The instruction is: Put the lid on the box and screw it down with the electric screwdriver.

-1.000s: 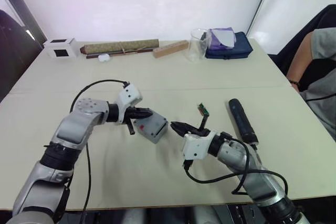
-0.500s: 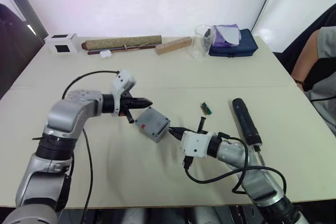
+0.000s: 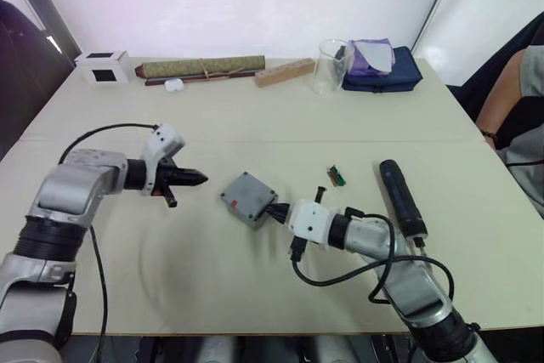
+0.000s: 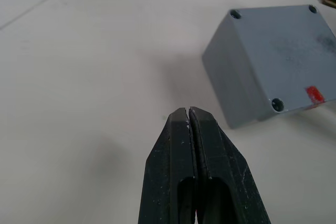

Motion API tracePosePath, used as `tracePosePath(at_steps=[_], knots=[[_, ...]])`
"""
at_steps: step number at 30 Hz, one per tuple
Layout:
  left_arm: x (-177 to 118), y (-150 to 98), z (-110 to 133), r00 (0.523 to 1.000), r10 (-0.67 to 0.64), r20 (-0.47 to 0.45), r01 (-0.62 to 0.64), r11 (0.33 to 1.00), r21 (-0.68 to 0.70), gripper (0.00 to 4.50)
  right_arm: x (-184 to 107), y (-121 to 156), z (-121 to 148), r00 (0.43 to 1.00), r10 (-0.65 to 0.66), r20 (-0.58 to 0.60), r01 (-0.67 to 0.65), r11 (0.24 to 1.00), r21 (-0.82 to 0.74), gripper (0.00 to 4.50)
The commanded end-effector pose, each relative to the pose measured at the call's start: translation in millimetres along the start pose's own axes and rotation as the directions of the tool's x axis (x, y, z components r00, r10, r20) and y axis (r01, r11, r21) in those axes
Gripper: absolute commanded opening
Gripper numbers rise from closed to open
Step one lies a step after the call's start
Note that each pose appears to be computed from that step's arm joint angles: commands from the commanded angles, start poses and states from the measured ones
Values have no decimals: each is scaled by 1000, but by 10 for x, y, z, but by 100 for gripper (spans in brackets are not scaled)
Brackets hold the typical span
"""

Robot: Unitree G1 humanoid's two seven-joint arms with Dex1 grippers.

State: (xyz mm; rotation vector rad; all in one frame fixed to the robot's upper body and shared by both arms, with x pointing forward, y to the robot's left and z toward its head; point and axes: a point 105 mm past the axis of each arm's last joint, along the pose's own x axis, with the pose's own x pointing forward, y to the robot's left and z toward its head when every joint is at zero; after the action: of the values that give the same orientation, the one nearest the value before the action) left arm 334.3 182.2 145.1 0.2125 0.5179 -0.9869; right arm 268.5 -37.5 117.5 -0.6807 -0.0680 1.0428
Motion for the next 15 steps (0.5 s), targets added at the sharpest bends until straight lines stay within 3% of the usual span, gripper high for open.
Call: tracePosePath(at_steps=[1, 15], knots=[[48, -111, 97, 999, -36, 30, 34, 998, 51, 0, -5, -18, 128, 999, -7, 34, 7, 1000, -11, 2], [166, -237, 108, 996, -76, 43, 74, 996, 52, 0, 73, -52, 121, 999, -25, 22, 25, 1000, 0, 2]])
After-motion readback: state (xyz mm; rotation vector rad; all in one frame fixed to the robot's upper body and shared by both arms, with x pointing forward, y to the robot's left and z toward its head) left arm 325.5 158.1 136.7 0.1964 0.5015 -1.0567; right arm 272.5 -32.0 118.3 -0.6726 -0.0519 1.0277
